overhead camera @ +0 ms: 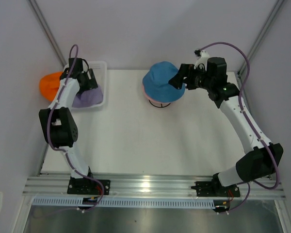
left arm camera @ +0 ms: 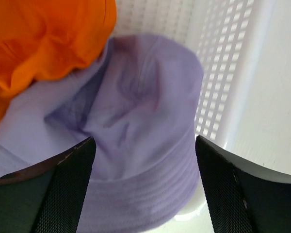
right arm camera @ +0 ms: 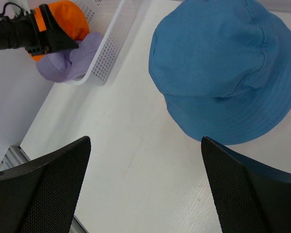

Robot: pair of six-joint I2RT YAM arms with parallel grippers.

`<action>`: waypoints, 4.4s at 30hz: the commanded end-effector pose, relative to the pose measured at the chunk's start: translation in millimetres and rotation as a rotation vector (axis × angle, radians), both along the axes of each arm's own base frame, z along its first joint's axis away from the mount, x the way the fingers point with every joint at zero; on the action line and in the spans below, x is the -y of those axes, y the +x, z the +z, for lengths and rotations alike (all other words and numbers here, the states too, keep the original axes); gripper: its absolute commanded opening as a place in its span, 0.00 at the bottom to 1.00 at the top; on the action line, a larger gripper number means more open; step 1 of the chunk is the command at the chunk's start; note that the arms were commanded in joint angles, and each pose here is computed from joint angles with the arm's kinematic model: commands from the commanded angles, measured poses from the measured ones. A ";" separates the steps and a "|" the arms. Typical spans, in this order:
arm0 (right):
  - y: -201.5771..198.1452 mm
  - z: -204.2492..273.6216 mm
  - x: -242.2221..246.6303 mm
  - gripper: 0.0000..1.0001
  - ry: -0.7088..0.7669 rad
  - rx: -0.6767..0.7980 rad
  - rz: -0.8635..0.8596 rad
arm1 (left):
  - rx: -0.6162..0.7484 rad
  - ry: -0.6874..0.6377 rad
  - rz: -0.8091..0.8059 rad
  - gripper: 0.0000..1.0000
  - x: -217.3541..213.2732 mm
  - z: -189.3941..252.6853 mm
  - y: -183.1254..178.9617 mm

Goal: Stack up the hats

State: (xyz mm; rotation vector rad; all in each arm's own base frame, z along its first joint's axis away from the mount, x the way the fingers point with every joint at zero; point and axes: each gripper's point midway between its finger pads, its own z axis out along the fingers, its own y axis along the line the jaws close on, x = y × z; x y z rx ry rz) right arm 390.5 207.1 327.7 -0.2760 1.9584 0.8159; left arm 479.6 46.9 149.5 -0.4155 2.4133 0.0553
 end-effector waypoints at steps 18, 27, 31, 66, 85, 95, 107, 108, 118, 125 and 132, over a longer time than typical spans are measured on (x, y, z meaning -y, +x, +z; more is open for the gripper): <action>16.0 -1.2 -7.5 1.00 -0.020 -0.003 -0.005 | 0.093 0.092 0.027 0.01 -9.2 11.8 55.5; 2.2 20.5 -22.3 1.00 0.042 0.016 -0.023 | 0.418 0.076 -0.054 0.01 10.4 168.3 18.3; 5.1 43.6 -14.9 1.00 0.160 0.018 -0.130 | 0.542 0.062 -0.127 0.01 36.6 232.0 -14.6; 74.0 55.0 -27.4 0.88 0.579 -0.089 -0.079 | 0.799 -0.122 -0.369 0.01 328.1 297.7 10.9; 99.2 63.3 -48.6 0.30 0.815 -0.170 -0.063 | 0.807 -0.155 -0.464 0.01 370.0 287.3 3.4; 129.3 45.2 -5.2 0.00 0.603 -0.179 -0.073 | 0.754 -0.103 -0.509 0.11 377.6 247.1 3.6; 143.5 -27.5 22.9 0.00 0.521 -0.301 -0.029 | 0.728 -0.090 -0.482 0.89 376.7 240.2 -1.2; 143.0 -29.9 23.5 0.00 0.507 -0.291 -0.027 | 0.726 -0.073 -0.431 0.95 366.6 240.2 -0.7; 118.5 -84.3 30.6 0.00 0.400 -0.347 -0.017 | 0.548 -0.327 -0.151 0.91 294.1 195.2 -27.6; 111.0 -115.7 38.4 0.00 0.437 -0.269 -0.025 | 0.499 -0.638 -0.057 0.87 281.8 147.5 -24.7; 113.0 -121.2 42.3 0.00 0.496 -0.278 -0.067 | 0.478 -0.770 -0.128 0.86 296.1 129.8 2.2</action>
